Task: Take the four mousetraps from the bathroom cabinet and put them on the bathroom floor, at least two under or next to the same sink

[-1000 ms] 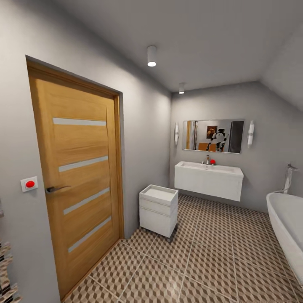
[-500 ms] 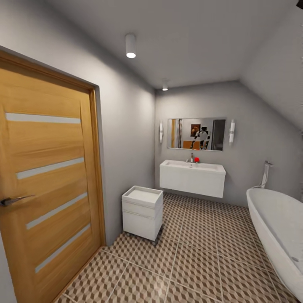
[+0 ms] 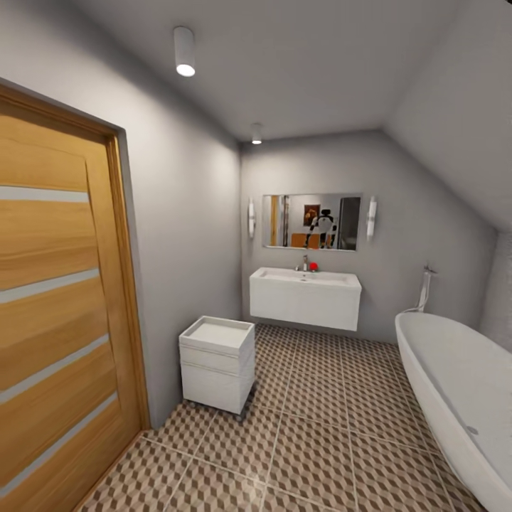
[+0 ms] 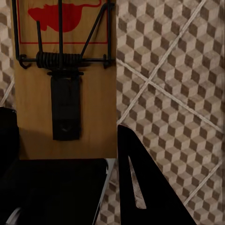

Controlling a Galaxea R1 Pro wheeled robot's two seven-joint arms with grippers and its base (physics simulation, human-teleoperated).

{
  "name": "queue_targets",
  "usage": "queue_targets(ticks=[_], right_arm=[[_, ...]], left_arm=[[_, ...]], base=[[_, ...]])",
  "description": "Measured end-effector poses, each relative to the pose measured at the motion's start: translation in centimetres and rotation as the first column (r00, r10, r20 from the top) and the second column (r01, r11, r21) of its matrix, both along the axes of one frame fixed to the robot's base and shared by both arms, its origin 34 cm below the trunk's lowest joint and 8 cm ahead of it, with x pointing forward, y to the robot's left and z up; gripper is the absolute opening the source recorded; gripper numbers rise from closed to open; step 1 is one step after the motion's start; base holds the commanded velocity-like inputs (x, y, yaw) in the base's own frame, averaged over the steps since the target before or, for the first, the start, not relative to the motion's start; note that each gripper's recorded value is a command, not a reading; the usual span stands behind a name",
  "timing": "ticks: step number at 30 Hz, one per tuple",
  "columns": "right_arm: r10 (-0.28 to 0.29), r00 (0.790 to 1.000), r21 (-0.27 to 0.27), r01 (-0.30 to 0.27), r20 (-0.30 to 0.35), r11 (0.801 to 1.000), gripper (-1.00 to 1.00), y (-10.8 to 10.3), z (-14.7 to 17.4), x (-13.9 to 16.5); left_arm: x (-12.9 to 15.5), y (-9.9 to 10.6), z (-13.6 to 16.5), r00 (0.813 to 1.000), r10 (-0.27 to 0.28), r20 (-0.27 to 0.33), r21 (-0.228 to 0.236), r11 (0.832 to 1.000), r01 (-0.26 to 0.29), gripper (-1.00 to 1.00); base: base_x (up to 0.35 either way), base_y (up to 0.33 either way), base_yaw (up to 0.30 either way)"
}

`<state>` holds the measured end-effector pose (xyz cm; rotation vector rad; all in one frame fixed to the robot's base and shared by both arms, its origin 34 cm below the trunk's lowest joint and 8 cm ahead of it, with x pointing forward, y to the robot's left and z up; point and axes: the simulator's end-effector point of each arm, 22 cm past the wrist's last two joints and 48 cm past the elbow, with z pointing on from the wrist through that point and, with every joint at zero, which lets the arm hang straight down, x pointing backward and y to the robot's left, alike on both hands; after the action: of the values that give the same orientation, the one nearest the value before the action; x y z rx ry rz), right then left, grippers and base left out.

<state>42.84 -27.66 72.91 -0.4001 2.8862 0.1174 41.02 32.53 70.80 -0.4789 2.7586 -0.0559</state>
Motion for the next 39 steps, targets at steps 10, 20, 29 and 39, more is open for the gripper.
queue_targets(ticks=[10,20,29,39], right_arm=[[-0.001,1.0,0.001,0.001,-0.017,1.0,-1.0,0.0,-0.5,-0.4],[-0.002,0.999,0.001,0.002,-0.033,1.0,-1.0,0.0,-1.0,-0.9],[-0.002,0.999,0.002,0.003,-0.046,1.0,-1.0,0.0,-1.5,-1.3],[-0.002,0.998,0.003,0.003,-0.061,1.0,-1.0,0.1,-1.9,-1.7]], left_arm=[[-0.5,0.2,-0.5,1.0,0.002,-0.019,0.012,1.0,-0.002,-1.0],[-0.9,0.2,-0.9,0.999,0.003,-0.033,0.012,1.0,-0.002,-1.0],[-1.3,0.3,-1.3,0.999,0.004,-0.047,0.012,1.0,-0.003,-1.0],[-1.8,0.3,-1.7,0.998,0.004,-0.061,0.012,1.0,-0.003,-1.0]], base=[[0.261,-0.124,-0.04],[0.039,-0.021,-0.002],[0.109,-0.001,0.0],[0.309,0.0,0.0]])
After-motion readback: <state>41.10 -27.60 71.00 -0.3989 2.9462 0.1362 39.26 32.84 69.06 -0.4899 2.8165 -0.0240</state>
